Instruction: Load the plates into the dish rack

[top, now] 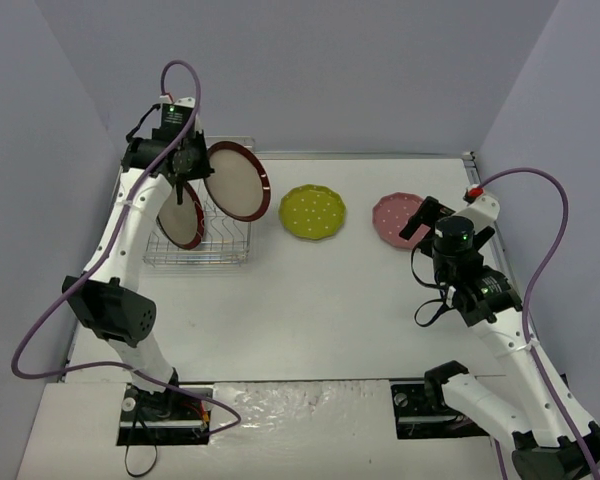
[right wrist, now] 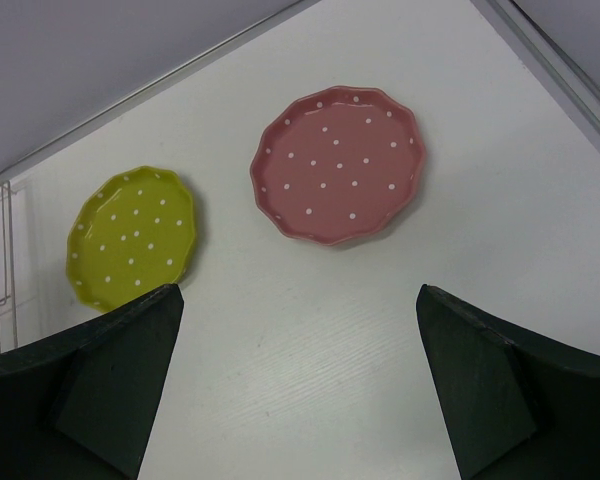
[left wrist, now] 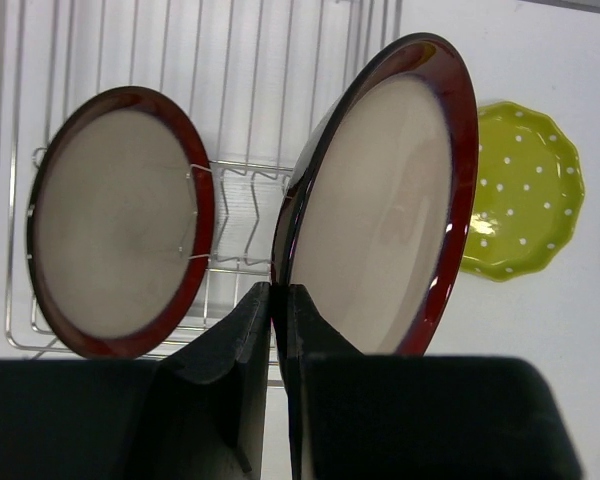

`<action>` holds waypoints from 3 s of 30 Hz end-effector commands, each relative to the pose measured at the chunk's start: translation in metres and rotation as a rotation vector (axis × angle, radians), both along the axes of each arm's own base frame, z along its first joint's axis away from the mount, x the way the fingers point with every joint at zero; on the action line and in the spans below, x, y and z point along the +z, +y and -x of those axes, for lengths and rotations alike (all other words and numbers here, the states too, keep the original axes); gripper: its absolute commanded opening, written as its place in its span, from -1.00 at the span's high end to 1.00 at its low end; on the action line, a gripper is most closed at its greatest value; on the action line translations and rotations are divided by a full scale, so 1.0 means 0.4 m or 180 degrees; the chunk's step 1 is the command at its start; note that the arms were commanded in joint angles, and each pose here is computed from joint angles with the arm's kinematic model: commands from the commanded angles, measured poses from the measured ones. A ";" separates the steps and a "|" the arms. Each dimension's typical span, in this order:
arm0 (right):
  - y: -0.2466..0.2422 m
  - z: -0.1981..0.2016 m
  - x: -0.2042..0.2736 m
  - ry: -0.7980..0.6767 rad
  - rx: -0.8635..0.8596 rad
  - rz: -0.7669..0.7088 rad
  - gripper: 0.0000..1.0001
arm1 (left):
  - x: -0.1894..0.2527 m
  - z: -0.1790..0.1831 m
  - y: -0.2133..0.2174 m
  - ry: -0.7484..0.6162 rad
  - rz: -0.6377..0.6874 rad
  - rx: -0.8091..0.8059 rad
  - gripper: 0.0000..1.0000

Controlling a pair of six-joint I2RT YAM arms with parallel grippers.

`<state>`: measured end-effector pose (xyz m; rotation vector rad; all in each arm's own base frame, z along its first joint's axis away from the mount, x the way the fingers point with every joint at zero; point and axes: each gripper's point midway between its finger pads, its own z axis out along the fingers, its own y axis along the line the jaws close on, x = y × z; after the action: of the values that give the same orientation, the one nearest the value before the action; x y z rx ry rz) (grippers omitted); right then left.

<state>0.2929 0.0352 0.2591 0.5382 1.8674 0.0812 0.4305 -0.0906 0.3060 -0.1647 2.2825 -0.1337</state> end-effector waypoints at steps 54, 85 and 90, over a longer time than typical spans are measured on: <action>0.028 -0.036 -0.006 -0.0145 0.0093 -0.0126 -1.00 | 0.198 -0.015 0.317 -0.0845 -0.0986 0.1075 1.00; 0.034 -0.033 -0.024 -0.0148 0.0124 -0.0170 -1.00 | 0.123 -0.053 0.353 -0.0757 -0.1417 0.1171 1.00; 0.033 -0.032 -0.026 -0.0149 0.0122 -0.0173 -1.00 | 0.118 -0.052 0.354 -0.0763 -0.1479 0.1159 1.00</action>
<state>0.2989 0.0482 0.2311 0.5063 1.9123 0.1279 0.4433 0.0394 0.2847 -0.2165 2.1948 0.5143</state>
